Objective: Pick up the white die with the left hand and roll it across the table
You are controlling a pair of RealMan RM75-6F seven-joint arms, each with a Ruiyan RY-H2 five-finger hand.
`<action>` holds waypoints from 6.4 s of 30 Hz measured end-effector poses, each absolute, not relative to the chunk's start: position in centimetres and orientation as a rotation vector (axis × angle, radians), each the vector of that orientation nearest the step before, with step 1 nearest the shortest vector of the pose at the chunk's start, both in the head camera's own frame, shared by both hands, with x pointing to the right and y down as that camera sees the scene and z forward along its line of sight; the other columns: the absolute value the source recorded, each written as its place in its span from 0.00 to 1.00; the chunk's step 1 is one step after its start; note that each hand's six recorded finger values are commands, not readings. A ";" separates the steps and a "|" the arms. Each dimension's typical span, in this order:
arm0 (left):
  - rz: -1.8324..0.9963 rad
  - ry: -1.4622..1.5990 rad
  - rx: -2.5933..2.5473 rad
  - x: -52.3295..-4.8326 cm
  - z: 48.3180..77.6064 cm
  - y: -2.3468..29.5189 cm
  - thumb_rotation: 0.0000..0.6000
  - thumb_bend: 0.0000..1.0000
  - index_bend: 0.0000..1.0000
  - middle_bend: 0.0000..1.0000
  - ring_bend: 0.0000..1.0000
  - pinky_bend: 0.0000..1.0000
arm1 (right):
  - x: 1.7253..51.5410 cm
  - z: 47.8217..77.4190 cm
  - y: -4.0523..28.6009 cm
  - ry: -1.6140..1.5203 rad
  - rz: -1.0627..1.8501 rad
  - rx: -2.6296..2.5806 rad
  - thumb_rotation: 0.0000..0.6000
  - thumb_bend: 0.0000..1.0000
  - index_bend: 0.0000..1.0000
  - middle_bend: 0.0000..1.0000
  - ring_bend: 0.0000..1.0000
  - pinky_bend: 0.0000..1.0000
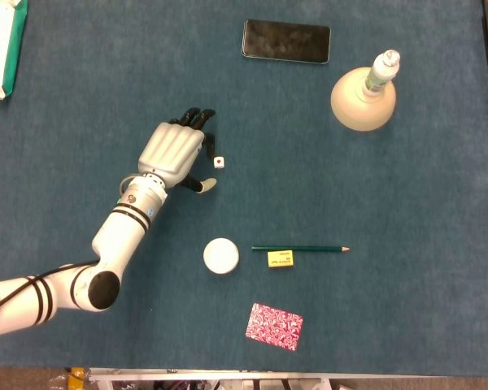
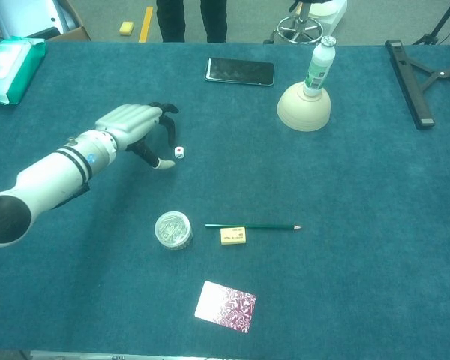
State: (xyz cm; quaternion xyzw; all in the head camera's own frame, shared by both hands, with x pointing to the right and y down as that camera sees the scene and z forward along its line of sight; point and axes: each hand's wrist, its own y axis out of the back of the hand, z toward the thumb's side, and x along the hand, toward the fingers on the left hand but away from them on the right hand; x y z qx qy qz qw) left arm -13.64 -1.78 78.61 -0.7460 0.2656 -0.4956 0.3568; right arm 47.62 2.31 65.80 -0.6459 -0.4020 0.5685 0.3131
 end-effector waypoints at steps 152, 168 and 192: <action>-1.087 1.244 -1.616 -26.1 62.4 2.0 0.82 0.20 0.43 0.12 0.05 0.27 | 48.9 67.4 3.7 -1.095 1.563 -1.728 1.00 0.00 0.29 0.34 0.37 0.57; -1.116 1.279 -1.691 -28.1 65.6 4.1 1.00 0.20 0.47 0.14 0.06 0.27 | 48.7 67.7 3.9 -1.102 1.560 -1.733 1.00 0.00 0.29 0.34 0.37 0.57; -1.114 1.157 -1.442 -37.5 63.7 5.8 1.00 0.20 0.46 0.30 0.21 0.38 | 47.7 64.8 4.8 -1.059 1.548 -1.687 1.00 0.00 0.29 0.34 0.37 0.57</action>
